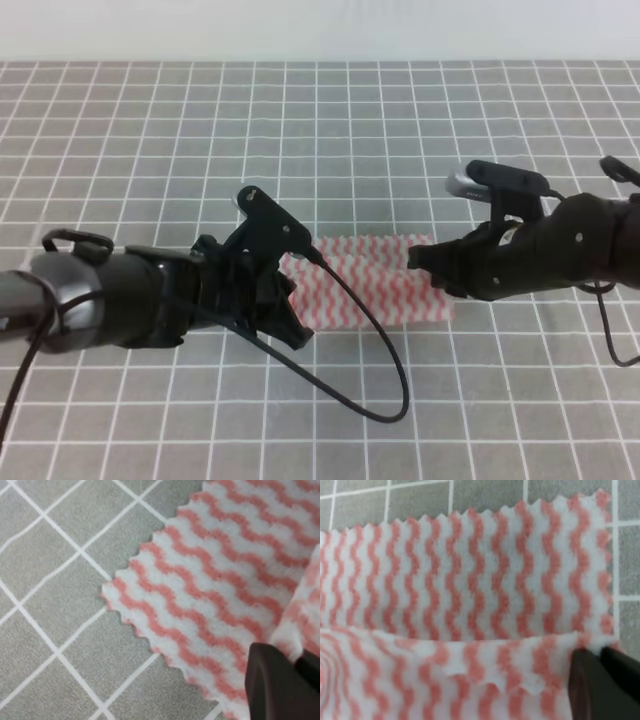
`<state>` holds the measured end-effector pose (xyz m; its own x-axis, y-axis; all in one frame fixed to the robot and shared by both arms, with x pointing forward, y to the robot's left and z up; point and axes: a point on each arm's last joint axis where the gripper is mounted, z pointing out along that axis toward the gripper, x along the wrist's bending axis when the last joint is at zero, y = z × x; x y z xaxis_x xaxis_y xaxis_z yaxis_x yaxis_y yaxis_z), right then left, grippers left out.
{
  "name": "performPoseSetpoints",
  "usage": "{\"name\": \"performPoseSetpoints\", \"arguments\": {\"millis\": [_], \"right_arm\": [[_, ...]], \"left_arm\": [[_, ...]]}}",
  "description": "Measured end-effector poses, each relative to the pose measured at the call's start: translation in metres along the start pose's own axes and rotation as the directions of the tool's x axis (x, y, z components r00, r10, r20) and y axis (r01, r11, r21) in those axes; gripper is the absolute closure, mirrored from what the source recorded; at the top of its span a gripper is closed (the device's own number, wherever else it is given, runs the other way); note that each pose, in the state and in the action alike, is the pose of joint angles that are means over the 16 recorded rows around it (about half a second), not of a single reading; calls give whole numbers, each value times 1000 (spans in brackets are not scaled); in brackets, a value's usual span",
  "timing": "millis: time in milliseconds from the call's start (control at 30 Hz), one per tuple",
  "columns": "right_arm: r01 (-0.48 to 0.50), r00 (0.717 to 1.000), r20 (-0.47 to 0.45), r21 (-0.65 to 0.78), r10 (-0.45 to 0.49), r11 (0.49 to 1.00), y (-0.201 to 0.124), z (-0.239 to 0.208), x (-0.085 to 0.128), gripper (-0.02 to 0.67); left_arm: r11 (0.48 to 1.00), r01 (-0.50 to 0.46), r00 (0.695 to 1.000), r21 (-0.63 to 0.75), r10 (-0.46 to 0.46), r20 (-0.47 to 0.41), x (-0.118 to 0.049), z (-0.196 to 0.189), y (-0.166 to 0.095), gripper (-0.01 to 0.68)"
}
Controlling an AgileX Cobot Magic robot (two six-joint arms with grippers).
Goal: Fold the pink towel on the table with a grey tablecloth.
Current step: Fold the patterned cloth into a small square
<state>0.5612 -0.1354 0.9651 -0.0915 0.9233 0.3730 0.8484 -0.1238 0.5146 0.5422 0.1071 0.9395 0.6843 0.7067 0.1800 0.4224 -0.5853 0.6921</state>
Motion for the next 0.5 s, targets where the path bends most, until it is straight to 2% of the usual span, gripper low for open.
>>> {"name": "performPoseSetpoints", "arguments": {"millis": [500], "right_arm": [[-1,1000,-1,22,2,1000,15,12,3,663]], "left_arm": [[1000,9,1000,-19,-10,-26,17,4,5,674]]}}
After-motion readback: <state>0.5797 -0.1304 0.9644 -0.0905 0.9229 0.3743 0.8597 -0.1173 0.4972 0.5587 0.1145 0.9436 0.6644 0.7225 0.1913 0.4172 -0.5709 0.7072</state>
